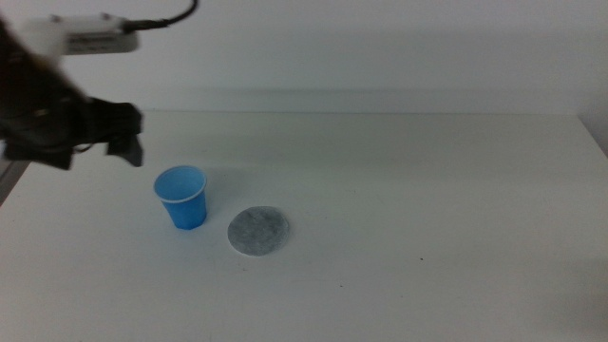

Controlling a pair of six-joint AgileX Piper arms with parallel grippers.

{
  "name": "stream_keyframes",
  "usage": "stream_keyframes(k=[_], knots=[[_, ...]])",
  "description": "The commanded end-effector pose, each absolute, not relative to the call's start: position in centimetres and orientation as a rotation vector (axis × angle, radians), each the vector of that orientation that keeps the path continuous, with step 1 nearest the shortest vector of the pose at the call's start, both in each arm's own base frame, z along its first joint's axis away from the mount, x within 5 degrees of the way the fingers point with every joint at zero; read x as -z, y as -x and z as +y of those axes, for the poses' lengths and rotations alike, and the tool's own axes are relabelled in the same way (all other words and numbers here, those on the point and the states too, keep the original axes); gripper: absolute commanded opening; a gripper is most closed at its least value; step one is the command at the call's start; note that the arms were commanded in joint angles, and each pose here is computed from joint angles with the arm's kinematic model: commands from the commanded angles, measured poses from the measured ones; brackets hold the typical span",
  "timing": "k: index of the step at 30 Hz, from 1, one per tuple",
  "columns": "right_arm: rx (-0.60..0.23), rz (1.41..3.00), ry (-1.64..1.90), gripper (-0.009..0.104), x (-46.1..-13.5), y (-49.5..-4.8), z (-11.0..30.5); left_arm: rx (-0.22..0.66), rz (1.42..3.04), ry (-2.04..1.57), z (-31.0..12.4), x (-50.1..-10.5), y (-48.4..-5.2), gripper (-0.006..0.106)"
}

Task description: Place an empty cup on a cup mat.

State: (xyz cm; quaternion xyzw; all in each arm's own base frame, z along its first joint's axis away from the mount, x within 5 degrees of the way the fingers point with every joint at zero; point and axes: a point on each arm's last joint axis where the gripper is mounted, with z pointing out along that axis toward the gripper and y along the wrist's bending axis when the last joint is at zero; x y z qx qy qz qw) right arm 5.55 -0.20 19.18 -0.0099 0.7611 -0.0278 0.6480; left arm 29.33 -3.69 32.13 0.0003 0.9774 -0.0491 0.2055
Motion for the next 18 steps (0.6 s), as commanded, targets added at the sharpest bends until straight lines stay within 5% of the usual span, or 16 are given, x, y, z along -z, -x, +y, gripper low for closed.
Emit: stream_keyframes(k=[1,9,18], knots=[[0.071,1.722,0.032,0.093,-19.2,-5.5,-0.2,0.137,2.774,0.014,-4.3,-30.7,-31.8,0.093],[0.071,1.722,0.032,0.093,-19.2,-5.5,-0.2,0.12,2.86,-0.023,-5.0,-25.6,-38.1,0.093],[0.071,1.722,0.032,0.093,-19.2,-5.5,-0.2,0.121,2.944,-0.057,-5.4,-19.8,-40.4,0.09]])
